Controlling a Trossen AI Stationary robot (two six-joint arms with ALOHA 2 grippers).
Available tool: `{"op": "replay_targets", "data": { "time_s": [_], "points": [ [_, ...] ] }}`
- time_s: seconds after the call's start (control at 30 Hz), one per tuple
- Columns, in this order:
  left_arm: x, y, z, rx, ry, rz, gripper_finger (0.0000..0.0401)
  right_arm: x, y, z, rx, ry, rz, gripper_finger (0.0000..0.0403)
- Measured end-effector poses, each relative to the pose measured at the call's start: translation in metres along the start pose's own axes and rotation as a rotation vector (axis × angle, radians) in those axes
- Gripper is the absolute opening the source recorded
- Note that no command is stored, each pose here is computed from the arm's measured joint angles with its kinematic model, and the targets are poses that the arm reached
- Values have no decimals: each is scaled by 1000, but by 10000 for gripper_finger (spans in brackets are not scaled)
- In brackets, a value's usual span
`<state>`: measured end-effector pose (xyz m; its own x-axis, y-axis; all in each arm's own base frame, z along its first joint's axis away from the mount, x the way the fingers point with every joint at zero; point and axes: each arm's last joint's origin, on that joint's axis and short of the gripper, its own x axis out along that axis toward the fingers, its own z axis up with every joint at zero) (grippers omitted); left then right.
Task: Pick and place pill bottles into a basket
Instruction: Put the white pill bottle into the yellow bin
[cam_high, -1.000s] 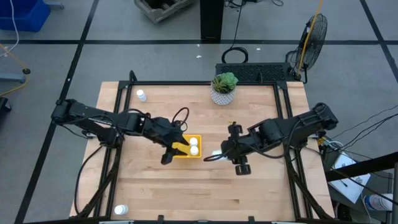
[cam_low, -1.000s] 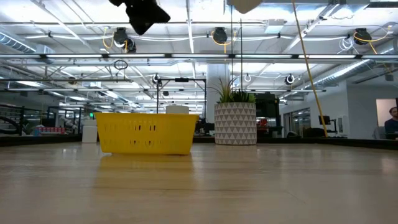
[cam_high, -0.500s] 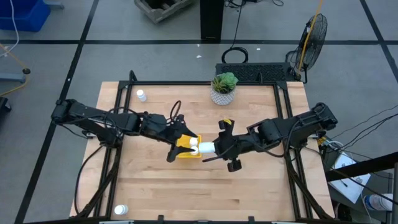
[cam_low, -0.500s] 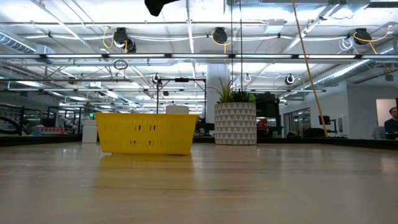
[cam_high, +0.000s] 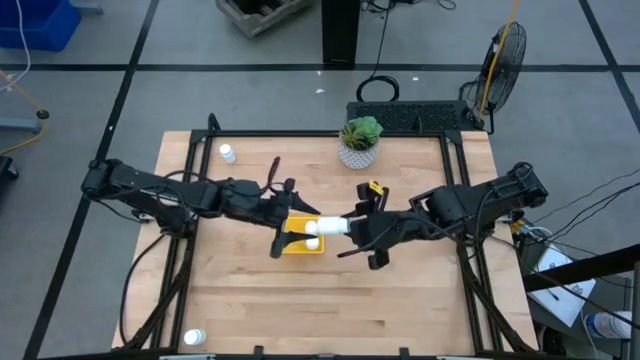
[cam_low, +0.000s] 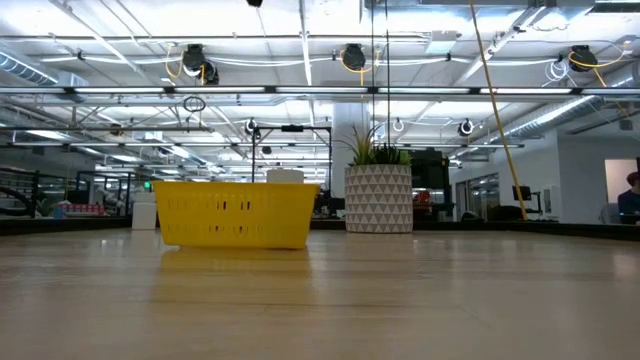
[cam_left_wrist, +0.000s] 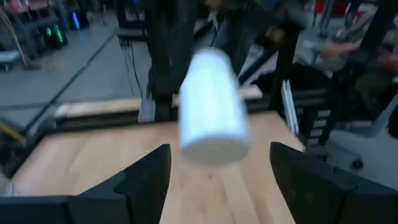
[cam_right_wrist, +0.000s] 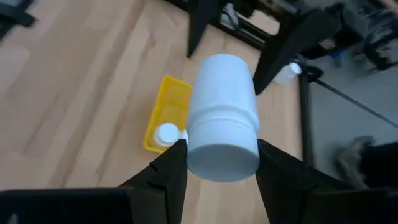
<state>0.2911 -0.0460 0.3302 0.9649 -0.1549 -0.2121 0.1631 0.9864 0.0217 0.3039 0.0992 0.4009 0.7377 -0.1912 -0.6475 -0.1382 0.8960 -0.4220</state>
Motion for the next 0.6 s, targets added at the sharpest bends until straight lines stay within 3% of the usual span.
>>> {"op": "replay_targets", "data": {
  "time_s": [0.6],
  "points": [
    [0,3,8,13,-85,-13,272,-1,-4,9,-61,-71,-92,146]
  ]
}}
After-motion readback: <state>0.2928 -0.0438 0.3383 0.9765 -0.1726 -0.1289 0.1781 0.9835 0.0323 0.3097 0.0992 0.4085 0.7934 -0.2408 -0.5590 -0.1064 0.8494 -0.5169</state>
